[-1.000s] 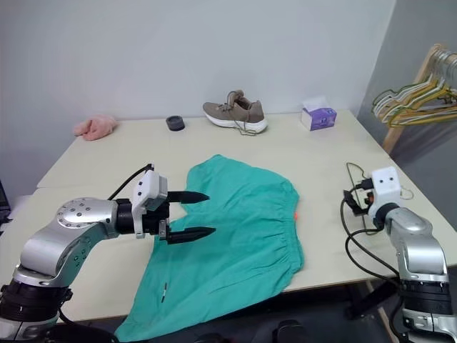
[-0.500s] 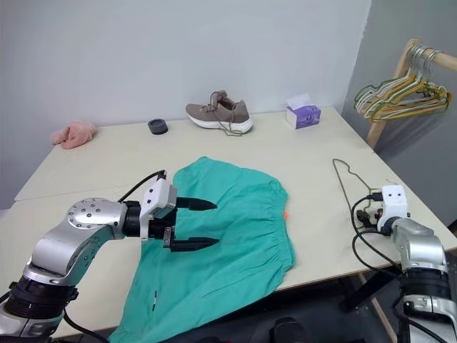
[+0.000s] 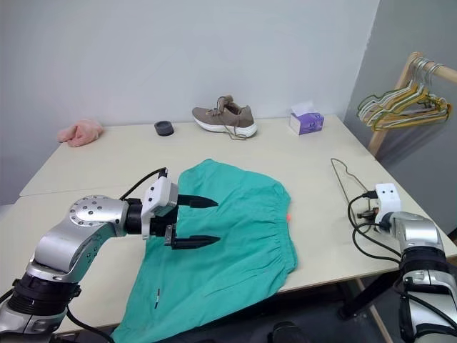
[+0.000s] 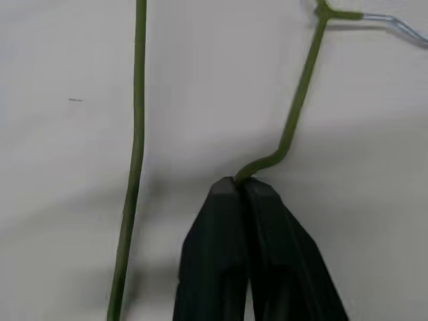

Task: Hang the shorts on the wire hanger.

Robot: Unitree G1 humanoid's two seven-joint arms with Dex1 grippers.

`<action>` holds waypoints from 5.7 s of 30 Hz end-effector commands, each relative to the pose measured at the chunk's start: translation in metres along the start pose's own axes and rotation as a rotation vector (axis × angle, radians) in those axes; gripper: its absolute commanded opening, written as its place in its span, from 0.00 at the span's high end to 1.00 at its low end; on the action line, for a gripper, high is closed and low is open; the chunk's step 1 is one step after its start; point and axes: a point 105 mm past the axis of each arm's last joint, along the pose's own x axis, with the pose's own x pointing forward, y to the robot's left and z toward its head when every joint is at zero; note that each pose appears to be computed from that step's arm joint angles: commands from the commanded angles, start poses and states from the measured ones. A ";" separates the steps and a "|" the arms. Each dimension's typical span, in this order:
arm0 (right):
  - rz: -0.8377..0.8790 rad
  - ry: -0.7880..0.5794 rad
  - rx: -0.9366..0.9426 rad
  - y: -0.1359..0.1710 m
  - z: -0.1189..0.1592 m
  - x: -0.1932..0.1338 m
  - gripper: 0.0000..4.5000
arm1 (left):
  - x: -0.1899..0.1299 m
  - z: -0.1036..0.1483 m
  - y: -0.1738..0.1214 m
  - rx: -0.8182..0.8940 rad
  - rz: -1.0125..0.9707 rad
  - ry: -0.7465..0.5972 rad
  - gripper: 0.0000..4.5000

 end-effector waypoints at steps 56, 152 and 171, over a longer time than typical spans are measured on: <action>0.313 -1.130 -1.648 0.218 0.140 -0.126 1.00 | -0.020 -0.032 -0.002 -0.457 -0.107 0.093 0.75; 0.519 0.114 -0.204 0.086 -0.044 -0.129 1.00 | -0.047 -0.045 0.059 -0.142 0.246 0.096 0.01; 0.687 0.190 -0.224 0.121 -0.045 -0.127 1.00 | -0.051 -0.052 0.055 -0.123 0.250 0.114 0.01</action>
